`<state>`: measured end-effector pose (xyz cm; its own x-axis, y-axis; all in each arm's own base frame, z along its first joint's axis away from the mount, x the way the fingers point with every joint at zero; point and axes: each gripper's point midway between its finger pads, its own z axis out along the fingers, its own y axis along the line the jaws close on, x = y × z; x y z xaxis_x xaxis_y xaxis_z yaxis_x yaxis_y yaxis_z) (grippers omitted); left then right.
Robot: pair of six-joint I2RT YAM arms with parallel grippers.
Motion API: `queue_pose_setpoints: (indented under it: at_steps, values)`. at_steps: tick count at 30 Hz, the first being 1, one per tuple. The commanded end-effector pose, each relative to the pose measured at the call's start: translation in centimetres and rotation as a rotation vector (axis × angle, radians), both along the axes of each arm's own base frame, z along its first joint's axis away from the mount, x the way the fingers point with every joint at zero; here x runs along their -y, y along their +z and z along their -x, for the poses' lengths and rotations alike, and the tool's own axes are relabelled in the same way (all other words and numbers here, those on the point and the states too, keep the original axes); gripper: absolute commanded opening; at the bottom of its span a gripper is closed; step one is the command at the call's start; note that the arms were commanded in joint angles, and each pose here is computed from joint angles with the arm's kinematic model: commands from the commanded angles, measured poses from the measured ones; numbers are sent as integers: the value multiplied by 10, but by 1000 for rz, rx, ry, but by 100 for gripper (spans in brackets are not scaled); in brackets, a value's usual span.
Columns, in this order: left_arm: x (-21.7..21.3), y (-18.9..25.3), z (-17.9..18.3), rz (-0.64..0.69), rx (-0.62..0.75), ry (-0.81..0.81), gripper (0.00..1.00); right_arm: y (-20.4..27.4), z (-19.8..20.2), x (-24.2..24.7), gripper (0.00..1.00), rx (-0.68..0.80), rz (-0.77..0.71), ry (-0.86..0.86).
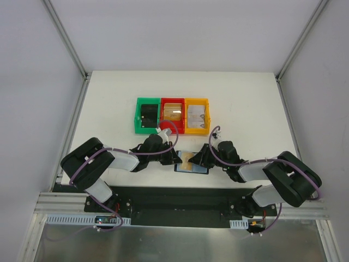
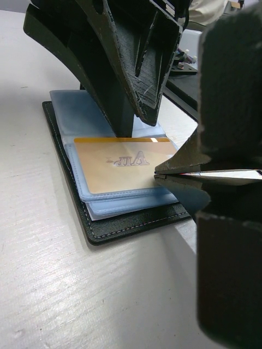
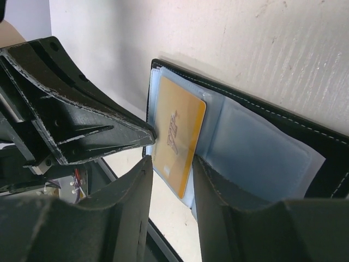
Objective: Take the credit cards out of the card holder
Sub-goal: Remove the credit card from the card holder.
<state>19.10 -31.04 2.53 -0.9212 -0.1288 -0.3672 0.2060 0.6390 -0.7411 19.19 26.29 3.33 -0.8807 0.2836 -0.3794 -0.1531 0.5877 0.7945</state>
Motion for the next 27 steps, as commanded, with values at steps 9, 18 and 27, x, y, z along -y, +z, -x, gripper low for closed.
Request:
queue_pose_setpoints:
  at_steps: [9,18,27]
  values:
    - [-9,-19,9,-64,-32,0,0,17,0,-12,37,28,-109,34]
    - [-9,-23,9,-71,-41,0,0,27,-2,-15,36,30,-236,19]
    - [-10,-25,10,-74,-46,1,0,32,-3,-20,37,27,-287,27]
